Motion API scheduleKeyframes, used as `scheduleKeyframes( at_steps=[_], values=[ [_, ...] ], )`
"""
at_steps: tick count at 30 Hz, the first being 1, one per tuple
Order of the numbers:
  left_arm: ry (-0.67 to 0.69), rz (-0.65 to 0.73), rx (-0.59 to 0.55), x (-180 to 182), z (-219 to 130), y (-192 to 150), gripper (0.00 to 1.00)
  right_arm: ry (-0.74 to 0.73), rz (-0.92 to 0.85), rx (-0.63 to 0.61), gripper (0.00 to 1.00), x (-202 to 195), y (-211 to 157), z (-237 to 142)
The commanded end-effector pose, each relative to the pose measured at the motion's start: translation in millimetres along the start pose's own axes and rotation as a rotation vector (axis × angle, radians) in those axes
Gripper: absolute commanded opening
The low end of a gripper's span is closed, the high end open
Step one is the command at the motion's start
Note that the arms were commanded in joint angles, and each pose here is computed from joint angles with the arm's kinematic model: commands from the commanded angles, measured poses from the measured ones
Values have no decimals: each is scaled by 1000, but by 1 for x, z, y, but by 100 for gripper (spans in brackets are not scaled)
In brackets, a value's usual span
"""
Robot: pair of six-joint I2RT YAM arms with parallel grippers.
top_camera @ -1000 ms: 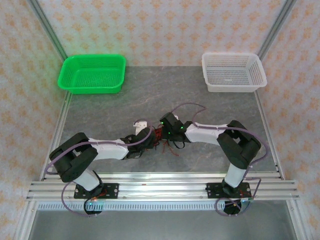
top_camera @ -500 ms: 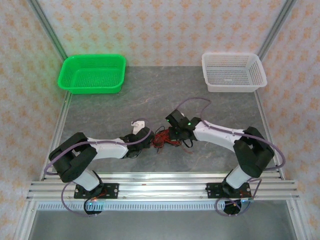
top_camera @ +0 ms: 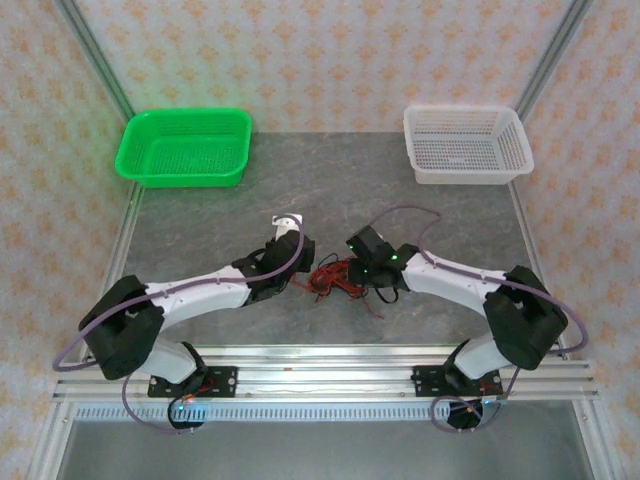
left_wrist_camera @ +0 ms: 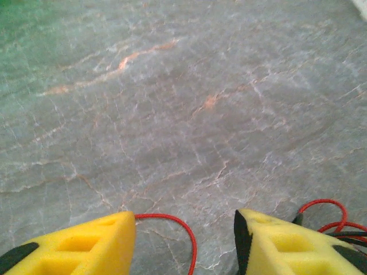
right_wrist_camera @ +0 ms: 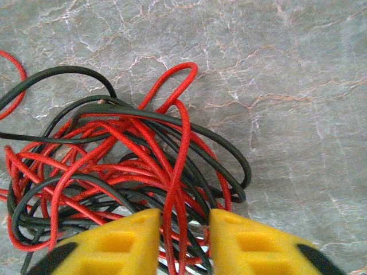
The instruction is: Untangle the cables
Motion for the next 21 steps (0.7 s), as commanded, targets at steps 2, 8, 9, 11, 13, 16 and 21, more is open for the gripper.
scheduleKeyframes(
  at_steps=[2, 8, 9, 11, 13, 16, 21],
  values=[
    [-41, -7, -56, 0, -18, 17, 57, 30, 55, -97, 38, 1, 10, -20],
    [-65, -54, -38, 8, -32, 16, 64, 73, 33, -132, 49, 19, 23, -38],
    [-61, -64, -33, 11, -33, 14, 64, 78, 25, -135, 49, 24, 25, -39],
    [-51, -80, -9, 15, -33, 7, 63, 87, 9, -136, 50, 34, 30, -39],
    [-39, -96, 27, 19, -30, -2, 63, 85, -1, -126, 50, 41, 33, -33],
    [-33, -122, 72, 24, -25, -15, 61, 67, 0, -102, 49, 46, 34, -19],
    [-20, -175, 87, 33, -26, -27, 60, 25, -10, -57, 48, 47, 29, 6]
  ],
)
Point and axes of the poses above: each hand's point on the last joint's axis, 136 mm out from that joint toward the fingers, its own z axis out along the fingers, its own x axis along the line the jaws close on, y = z × x, the point moved 10 cm from there along -z, back along the fingers, and after that the axes turned 9 degrees about -z, right-handed, at the moved point
